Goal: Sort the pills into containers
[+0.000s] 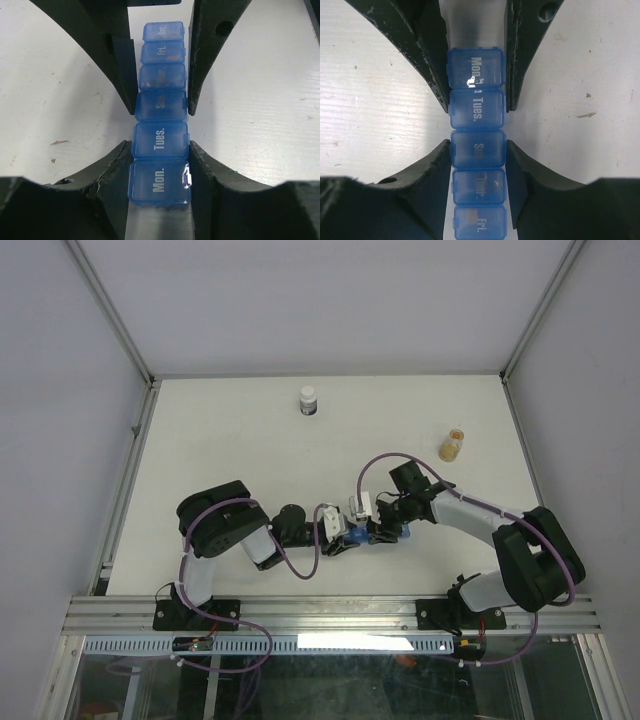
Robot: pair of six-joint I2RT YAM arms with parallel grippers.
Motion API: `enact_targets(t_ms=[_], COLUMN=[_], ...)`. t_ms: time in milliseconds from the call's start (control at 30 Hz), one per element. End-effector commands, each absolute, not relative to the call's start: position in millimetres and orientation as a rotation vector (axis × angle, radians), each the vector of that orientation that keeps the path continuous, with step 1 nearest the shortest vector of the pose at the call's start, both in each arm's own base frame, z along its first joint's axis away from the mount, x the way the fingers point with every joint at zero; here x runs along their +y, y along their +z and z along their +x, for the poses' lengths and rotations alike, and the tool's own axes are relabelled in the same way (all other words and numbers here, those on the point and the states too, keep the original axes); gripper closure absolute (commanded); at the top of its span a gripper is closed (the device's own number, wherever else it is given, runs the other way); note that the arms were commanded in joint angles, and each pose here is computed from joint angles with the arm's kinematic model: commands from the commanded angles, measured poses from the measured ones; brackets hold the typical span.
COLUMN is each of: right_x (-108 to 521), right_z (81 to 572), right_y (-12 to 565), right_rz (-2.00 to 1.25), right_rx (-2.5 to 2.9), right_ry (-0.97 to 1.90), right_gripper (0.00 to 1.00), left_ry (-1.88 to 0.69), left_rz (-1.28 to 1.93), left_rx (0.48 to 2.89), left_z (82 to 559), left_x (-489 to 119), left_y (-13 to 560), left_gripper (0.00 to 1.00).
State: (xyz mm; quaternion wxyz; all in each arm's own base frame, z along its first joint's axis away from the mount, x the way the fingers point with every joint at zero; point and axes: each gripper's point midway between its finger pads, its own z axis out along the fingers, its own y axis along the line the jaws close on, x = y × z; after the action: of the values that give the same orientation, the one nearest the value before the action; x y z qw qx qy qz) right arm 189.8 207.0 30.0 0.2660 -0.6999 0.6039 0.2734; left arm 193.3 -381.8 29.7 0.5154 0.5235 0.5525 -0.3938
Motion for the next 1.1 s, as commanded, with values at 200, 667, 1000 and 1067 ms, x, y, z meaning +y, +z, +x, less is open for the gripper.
enact_targets(t_ms=[200, 667, 1000, 1067], right_x=[218, 210, 204, 203], right_z=[196, 223, 240, 243], right_y=[56, 71, 85, 86], right_rz=[-1.786, -1.642, -1.533, -1.522], right_rx=[1.637, 1.691, 1.716, 1.723], right_ry=[0.862, 0.754, 0.684, 0.675], right_gripper=[0.59, 0.36, 0.4, 0.4], left_ry=[-0.953, -0.972, -0.974, -0.976], left_rz=[1.298, 1.314, 1.32, 1.319], left_rx=[1.276, 1.283, 1.284, 1.283], left_z=[190, 188, 187, 187], left_x=[-389, -391, -391, -391], left_y=[34, 32, 32, 32], left_gripper=[0.64, 0.64, 0.64, 0.64])
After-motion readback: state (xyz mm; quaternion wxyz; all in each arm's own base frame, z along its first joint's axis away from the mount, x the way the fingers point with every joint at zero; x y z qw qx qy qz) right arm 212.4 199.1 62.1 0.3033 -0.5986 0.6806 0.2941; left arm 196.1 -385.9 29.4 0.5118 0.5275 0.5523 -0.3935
